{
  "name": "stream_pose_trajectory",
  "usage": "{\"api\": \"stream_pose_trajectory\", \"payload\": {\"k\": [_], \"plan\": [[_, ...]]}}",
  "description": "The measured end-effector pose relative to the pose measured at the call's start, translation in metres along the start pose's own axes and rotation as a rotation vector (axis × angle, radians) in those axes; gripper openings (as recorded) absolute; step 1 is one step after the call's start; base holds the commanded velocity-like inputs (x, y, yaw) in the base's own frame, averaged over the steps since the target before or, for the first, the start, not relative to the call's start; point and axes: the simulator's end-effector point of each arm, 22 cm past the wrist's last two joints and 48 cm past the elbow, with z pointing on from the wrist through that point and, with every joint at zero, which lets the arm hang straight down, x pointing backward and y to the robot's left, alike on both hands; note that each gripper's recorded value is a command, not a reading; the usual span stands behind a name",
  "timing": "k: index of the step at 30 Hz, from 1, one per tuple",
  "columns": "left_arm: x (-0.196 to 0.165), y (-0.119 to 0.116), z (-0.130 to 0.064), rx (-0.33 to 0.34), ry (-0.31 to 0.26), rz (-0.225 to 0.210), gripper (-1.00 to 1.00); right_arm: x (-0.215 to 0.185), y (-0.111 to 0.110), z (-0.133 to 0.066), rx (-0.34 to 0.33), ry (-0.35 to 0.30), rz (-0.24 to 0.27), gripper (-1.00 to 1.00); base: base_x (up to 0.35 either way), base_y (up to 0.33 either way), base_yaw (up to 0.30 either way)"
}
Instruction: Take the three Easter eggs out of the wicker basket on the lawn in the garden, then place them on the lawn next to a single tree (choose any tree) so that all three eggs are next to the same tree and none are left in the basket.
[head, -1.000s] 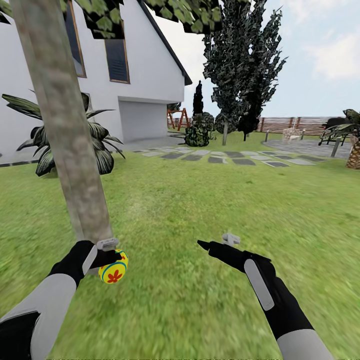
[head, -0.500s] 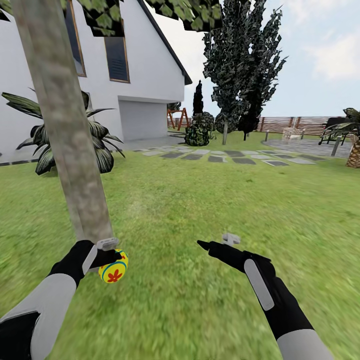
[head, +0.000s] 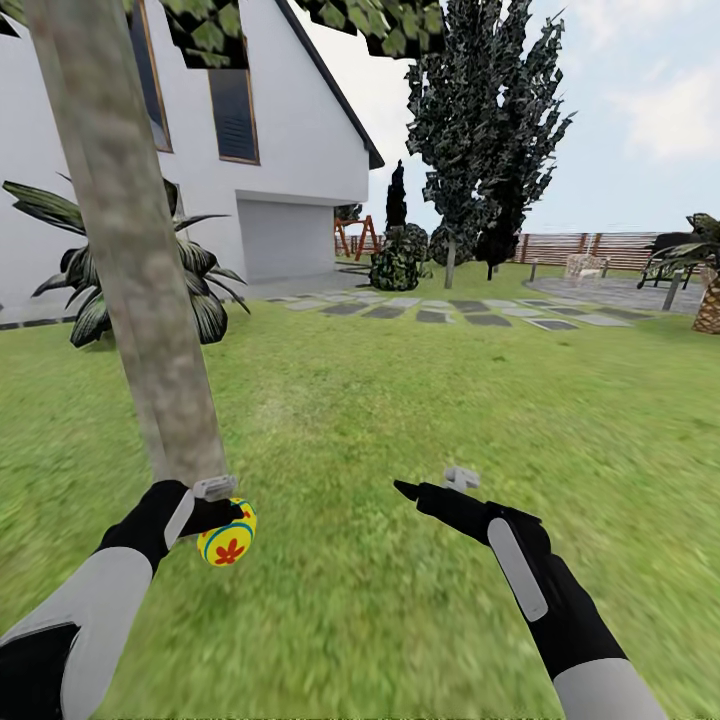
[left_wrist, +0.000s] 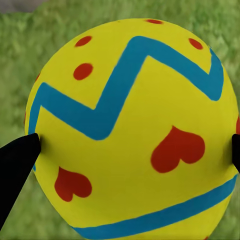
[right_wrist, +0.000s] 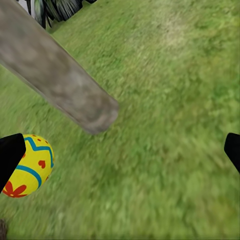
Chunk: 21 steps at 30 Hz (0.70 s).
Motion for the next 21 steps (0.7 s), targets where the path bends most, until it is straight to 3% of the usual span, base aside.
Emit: {"api": "stream_pose_trajectory", "payload": {"k": [21], "plan": [[0.031,0.010,0.031,-0.004,-0.009,0.000,-1.00,0.039,-0.022,0.008,-0.004,-0.005,0.000,1.00,0.000,0.000,0.000]]}}
